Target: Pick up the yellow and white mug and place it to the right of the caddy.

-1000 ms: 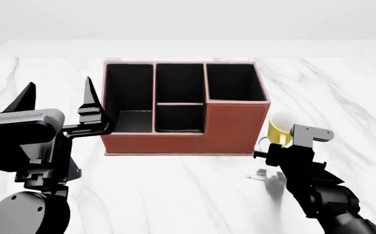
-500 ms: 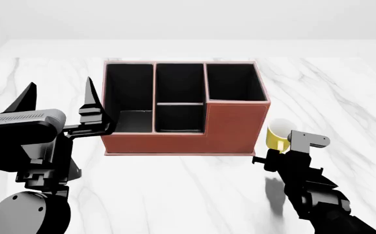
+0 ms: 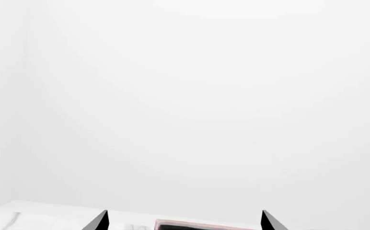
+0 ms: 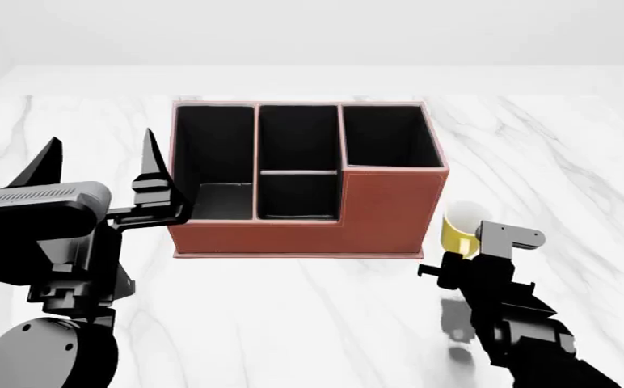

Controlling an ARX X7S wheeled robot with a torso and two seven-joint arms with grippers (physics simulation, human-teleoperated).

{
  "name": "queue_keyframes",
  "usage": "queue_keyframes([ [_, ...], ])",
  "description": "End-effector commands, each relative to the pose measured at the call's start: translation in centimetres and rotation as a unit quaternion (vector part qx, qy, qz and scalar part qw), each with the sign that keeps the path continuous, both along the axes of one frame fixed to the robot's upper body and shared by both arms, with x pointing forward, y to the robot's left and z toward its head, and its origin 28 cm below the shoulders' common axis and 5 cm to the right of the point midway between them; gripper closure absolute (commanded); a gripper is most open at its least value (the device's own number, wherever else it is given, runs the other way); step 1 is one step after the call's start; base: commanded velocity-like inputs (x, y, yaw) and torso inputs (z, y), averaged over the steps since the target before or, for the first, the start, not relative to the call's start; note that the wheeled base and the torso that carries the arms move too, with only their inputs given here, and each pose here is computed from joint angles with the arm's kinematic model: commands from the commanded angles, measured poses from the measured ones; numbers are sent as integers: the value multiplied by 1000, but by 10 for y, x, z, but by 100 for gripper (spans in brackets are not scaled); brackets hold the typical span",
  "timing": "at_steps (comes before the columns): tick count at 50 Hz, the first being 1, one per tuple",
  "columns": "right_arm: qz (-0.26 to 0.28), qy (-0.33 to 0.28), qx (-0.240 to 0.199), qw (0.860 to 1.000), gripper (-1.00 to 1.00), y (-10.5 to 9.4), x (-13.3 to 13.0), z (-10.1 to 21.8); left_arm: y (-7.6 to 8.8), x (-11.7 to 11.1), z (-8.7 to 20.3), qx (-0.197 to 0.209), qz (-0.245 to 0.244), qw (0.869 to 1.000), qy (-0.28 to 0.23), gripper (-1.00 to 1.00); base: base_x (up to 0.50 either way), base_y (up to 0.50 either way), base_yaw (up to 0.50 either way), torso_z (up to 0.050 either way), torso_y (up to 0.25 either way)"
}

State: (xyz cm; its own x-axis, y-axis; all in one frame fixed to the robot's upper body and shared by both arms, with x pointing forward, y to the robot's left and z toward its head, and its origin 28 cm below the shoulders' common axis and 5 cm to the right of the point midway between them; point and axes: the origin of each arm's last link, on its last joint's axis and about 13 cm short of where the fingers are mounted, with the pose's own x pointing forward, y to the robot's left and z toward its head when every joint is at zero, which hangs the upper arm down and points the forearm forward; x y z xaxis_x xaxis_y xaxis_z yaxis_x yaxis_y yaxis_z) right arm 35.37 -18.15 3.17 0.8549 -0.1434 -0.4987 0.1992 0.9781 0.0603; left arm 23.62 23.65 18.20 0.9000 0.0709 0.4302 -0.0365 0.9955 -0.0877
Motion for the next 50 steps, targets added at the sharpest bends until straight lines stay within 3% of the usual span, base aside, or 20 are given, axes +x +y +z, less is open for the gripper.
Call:
queue_keyframes([
  [1, 3, 14, 5, 1000, 100, 1, -5, -8, 0, 1, 0, 1, 0, 1000, 0, -100, 0, 0, 0, 0, 0],
  [12, 2, 20, 4, 1000, 100, 3, -7, -11, 0, 1, 0, 2, 1, 1000, 1, -100, 0, 0, 0, 0, 0],
  [13, 2, 21, 1, 1000, -100, 3, -7, -11, 0, 1, 0, 2, 1, 1000, 1, -100, 0, 0, 0, 0, 0],
  [44, 2, -3, 0, 1000, -100, 0, -7, -11, 0, 1, -1, 2, 0, 1000, 1, -100, 0, 0, 0, 0, 0],
  [50, -7, -20, -14, 1000, -100, 0, -23, -3, -1, 0, -1, 2, -1, 1000, 1, -100, 0, 0, 0, 0, 0],
])
